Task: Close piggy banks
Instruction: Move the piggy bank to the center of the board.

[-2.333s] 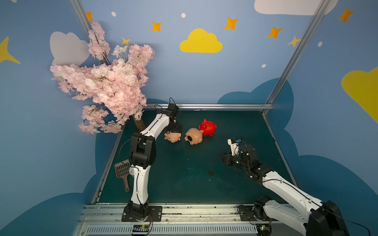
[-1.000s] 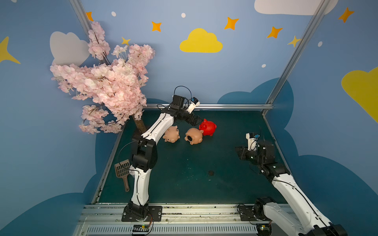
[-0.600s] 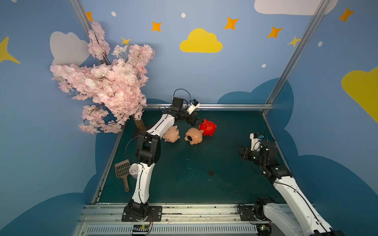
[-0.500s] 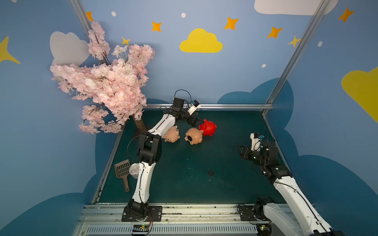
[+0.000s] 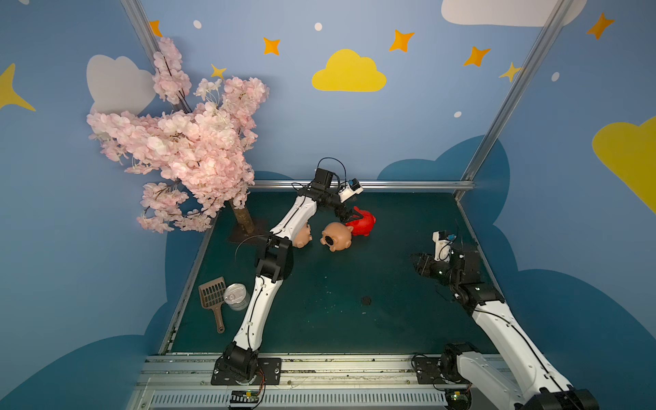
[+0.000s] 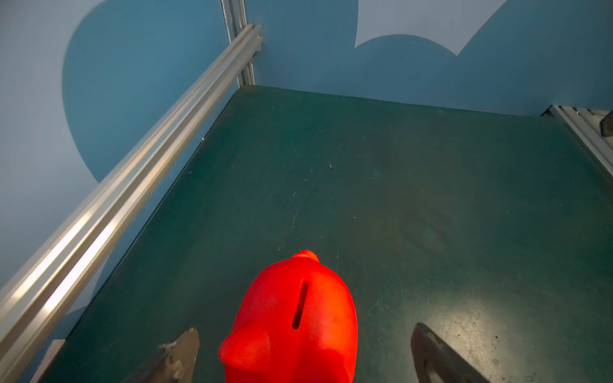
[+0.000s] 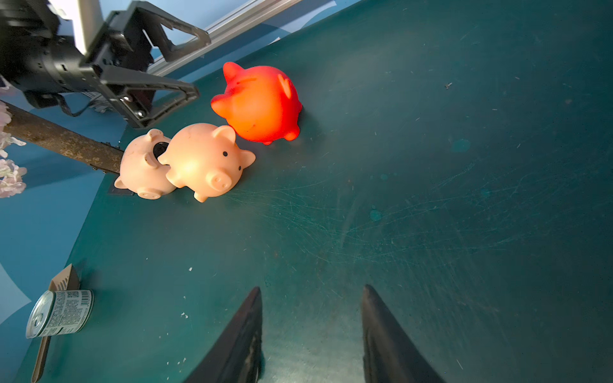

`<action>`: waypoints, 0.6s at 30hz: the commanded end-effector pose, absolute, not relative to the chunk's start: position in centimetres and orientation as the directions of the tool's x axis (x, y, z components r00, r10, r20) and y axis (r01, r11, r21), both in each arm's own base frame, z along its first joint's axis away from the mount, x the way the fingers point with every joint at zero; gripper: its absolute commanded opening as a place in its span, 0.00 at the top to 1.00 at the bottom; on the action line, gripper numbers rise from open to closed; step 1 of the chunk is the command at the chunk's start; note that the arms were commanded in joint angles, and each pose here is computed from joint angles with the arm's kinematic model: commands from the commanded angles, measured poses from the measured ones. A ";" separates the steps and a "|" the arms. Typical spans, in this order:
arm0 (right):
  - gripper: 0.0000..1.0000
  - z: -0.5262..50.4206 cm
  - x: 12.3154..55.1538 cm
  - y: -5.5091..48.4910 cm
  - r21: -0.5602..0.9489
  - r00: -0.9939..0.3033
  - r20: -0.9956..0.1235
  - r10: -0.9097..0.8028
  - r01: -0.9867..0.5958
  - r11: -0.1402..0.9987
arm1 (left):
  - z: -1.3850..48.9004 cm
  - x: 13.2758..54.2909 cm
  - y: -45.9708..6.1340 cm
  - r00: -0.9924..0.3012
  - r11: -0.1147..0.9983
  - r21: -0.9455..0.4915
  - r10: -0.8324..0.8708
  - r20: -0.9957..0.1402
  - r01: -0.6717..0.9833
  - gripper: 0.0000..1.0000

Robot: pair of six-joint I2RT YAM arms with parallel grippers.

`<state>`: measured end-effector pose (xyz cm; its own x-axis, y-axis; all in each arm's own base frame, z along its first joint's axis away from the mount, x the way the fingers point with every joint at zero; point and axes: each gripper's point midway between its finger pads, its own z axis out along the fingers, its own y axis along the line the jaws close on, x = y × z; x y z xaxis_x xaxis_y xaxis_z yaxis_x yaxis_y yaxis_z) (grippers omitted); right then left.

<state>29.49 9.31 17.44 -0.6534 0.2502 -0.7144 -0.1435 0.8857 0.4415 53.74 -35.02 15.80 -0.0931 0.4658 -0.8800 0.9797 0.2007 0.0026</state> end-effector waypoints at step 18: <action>0.51 18.5 29.7 9.7 0.480 -0.638 -0.718 0.280 -0.162 0.862 | 13.3 54.9 -35.0 -0.114 0.254 0.026 0.521 -0.846 0.967 0.01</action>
